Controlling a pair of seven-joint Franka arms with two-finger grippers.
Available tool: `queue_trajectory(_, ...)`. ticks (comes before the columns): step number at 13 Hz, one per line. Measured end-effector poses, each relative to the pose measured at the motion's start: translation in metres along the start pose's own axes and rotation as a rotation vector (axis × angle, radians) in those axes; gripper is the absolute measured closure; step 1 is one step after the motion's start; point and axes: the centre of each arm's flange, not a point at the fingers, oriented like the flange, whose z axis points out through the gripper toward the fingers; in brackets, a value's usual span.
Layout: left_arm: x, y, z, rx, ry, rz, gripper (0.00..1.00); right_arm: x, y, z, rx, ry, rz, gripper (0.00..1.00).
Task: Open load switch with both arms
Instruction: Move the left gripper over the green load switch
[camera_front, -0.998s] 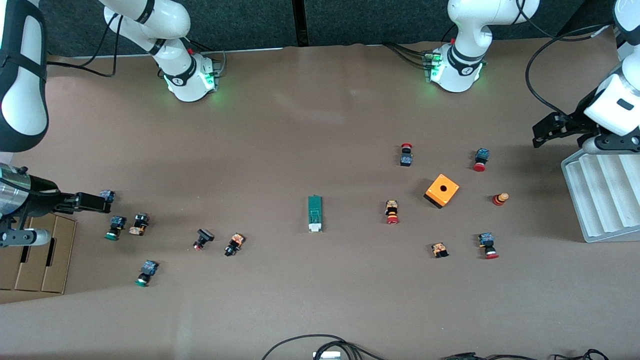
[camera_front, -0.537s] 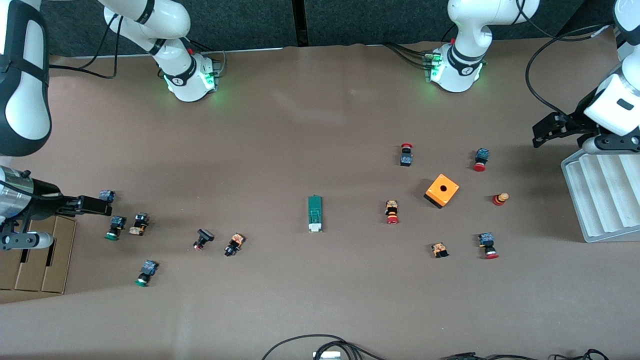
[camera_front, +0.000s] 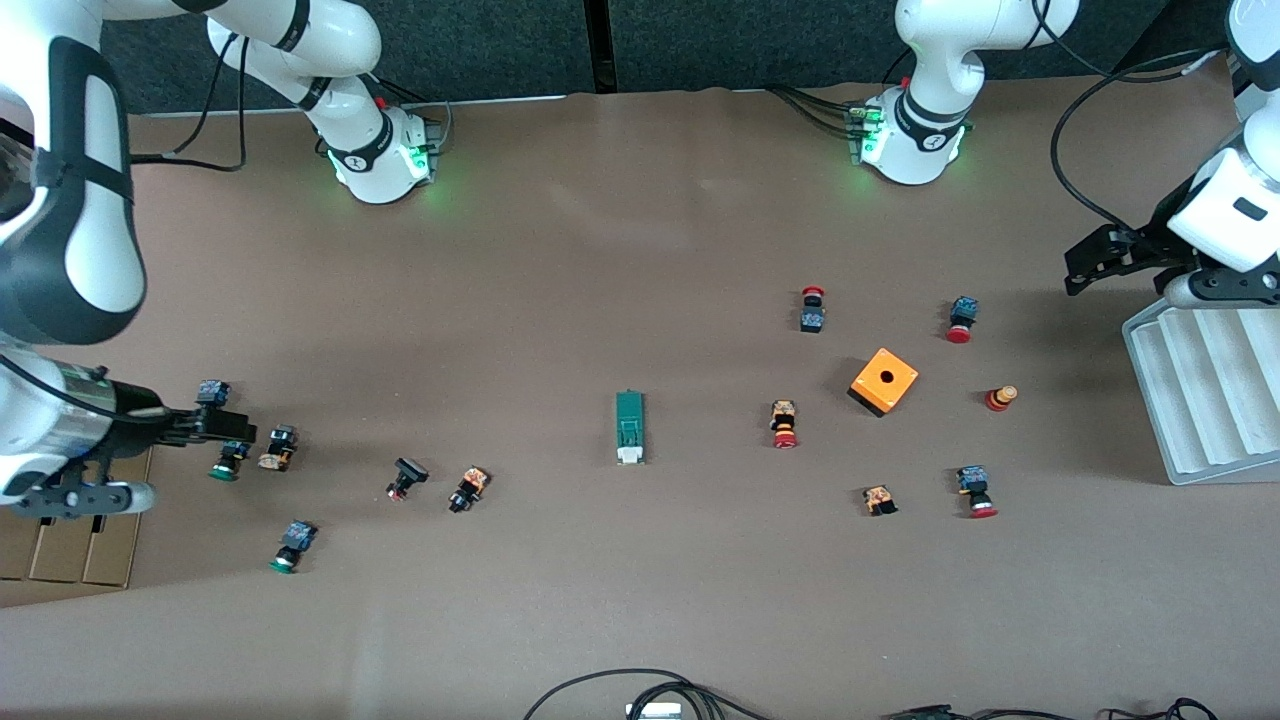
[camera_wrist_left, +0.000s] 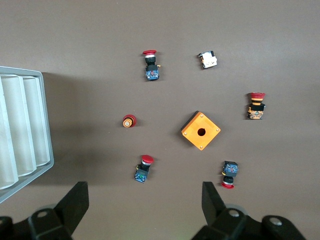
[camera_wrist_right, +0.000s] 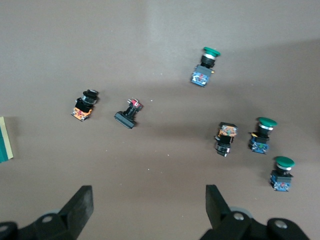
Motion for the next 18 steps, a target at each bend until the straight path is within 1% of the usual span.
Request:
queue_trajectory(2,0.0,0.0,0.0,0.0,-0.001,0.0,0.0,0.006,-0.013,0.014,-0.001,-0.008,-0.02,0.0)
queue_trajectory(5,0.0,0.0,0.0,-0.002,-0.001,0.0,0.0,0.013,-0.013,0.029,0.0,-0.022,-0.02,0.0)
queue_trajectory(8,0.0,0.02,0.0,-0.013,0.001,0.033,0.0,0.019,-0.01,0.038,0.001,-0.012,-0.017,0.0)
queue_trajectory(9,-0.001,0.037,-0.001,-0.013,0.005,0.048,0.0,0.02,-0.009,0.038,0.001,-0.009,-0.014,0.0)
queue_trajectory(11,-0.003,0.078,-0.002,-0.035,0.024,0.029,0.0,0.021,-0.005,0.038,0.001,-0.001,-0.009,0.0)
queue_trajectory(15,-0.006,0.162,0.004,-0.06,0.075,-0.061,0.0,0.023,-0.001,0.04,0.001,0.002,-0.012,0.0)
queue_trajectory(18,-0.01,0.232,0.018,-0.102,0.112,-0.143,0.0,0.024,0.002,0.043,0.0,-0.002,-0.012,0.0)
